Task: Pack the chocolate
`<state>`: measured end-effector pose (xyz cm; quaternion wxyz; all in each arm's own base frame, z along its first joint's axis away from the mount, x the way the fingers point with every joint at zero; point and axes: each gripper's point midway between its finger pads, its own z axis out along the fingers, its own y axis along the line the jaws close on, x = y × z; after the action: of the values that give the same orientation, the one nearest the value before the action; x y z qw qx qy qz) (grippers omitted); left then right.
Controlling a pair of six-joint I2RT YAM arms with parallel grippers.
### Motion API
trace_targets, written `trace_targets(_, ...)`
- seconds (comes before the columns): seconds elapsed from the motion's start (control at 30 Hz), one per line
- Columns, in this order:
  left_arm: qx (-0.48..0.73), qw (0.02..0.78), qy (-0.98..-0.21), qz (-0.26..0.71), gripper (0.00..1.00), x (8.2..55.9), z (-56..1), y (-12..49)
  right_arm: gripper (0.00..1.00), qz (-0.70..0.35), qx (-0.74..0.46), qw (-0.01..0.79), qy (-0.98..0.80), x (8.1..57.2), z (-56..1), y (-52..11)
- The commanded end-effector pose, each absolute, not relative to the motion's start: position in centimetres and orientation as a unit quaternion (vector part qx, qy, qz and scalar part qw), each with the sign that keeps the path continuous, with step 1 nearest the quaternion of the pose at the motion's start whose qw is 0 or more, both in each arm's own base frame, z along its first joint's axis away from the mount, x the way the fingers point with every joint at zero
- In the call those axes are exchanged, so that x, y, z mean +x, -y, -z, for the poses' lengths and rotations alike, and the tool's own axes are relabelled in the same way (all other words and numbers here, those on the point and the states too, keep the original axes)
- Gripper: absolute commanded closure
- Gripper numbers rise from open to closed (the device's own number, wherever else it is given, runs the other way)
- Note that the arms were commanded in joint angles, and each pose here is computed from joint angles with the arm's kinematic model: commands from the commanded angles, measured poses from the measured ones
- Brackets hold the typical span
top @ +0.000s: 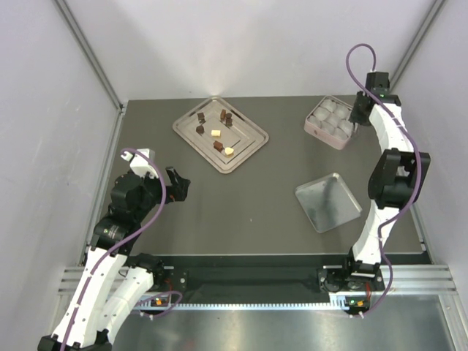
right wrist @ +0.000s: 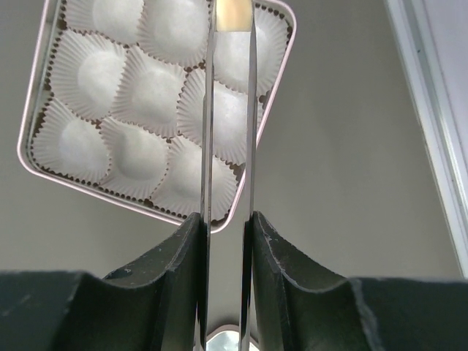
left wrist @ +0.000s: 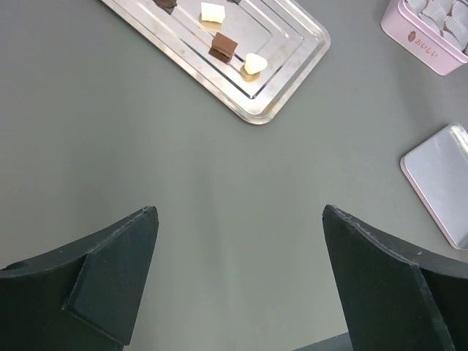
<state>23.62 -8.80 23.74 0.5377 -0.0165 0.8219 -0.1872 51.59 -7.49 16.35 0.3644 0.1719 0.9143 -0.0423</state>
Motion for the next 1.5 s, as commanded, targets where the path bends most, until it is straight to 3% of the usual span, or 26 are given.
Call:
trace_targets(0.0,-0.008,0.56,-0.804,0.197,0.01,24.2,-25.3,9.2,0.7,0.037,0.178,0.382,-0.906,52.8,-16.7,8.3)
trace_targets(0.4,-0.009,0.563,-0.802,0.198,0.01,24.2,-25.5,9.2,0.64,0.048,0.185,0.36,-0.913,52.4,-14.5,8.9)
trace_targets(0.53,-0.009,0.563,-0.802,0.198,0.01,24.1,-25.5,9.1,0.58,0.049,0.186,0.366,-0.91,52.3,-15.2,8.9)
trace_targets(0.8,-0.01,0.564,-0.802,0.197,0.01,24.1,-25.5,9.1,0.57,0.024,0.168,0.392,-0.904,52.0,-18.4,7.0)
trace_targets(1.0,-0.012,0.566,-0.802,0.193,0.01,24.2,-25.5,8.9,0.57,-0.036,0.097,0.429,-0.897,51.6,-22.6,0.1)
trace_targets(1.03,-0.013,0.566,-0.802,0.191,0.01,24.2,-25.4,8.9,0.58,-0.076,0.06,0.43,-0.898,51.2,-23.1,-3.6)
trace_targets(1.17,-0.017,0.569,-0.801,0.187,0.01,24.2,-25.6,8.6,0.57,-0.136,-0.061,0.43,-0.89,48.6,-23.0,-12.6)
trace_targets(1.47,-0.019,0.57,-0.8,0.184,0.01,24.2,-25.6,8.5,0.57,-0.163,-0.315,0.398,-0.846,43.0,-19.5,-23.7)
